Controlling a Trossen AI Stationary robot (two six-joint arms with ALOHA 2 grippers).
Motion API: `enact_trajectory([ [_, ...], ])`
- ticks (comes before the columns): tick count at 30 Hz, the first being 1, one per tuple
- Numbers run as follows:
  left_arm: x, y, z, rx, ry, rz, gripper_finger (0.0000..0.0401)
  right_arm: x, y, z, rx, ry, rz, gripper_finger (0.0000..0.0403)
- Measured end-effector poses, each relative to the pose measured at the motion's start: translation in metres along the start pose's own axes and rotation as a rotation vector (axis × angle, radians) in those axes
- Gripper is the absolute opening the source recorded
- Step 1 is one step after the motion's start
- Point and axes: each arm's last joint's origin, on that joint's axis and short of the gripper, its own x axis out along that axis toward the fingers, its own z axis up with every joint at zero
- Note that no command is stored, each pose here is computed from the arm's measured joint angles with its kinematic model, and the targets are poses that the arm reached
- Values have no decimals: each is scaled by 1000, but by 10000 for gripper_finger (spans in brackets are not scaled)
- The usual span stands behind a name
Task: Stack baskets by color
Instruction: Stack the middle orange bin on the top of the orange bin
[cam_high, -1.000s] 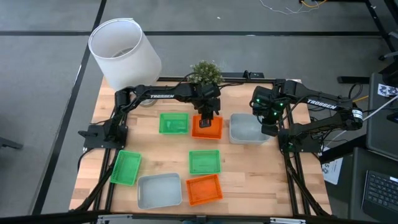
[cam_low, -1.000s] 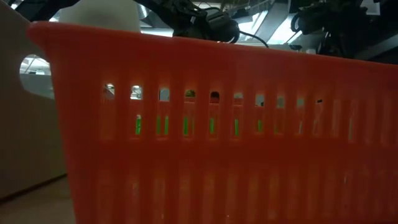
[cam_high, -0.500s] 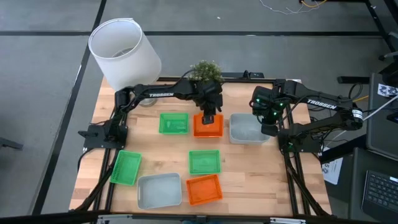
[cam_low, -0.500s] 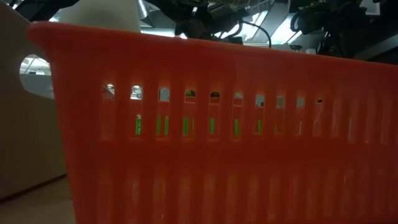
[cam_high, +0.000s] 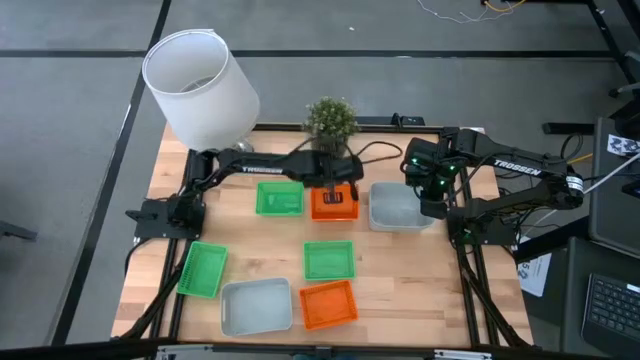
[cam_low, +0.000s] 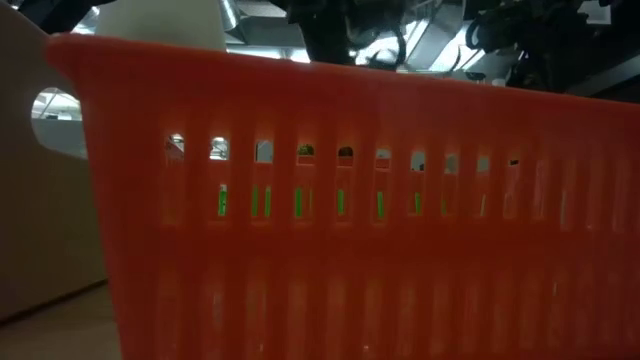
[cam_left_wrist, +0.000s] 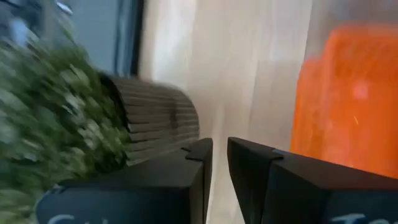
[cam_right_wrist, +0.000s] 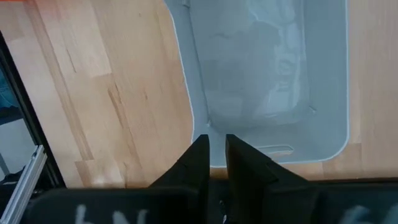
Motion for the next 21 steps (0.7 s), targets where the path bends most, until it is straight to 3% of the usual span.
enact_trajectory([
  [7, 5, -16, -5, 10, -11, 24, 43, 0, 0, 1, 2, -13, 0, 53],
  [21, 28, -15, -19, -31, 17, 40, 43, 0, 0, 1, 32, -12, 0, 53],
])
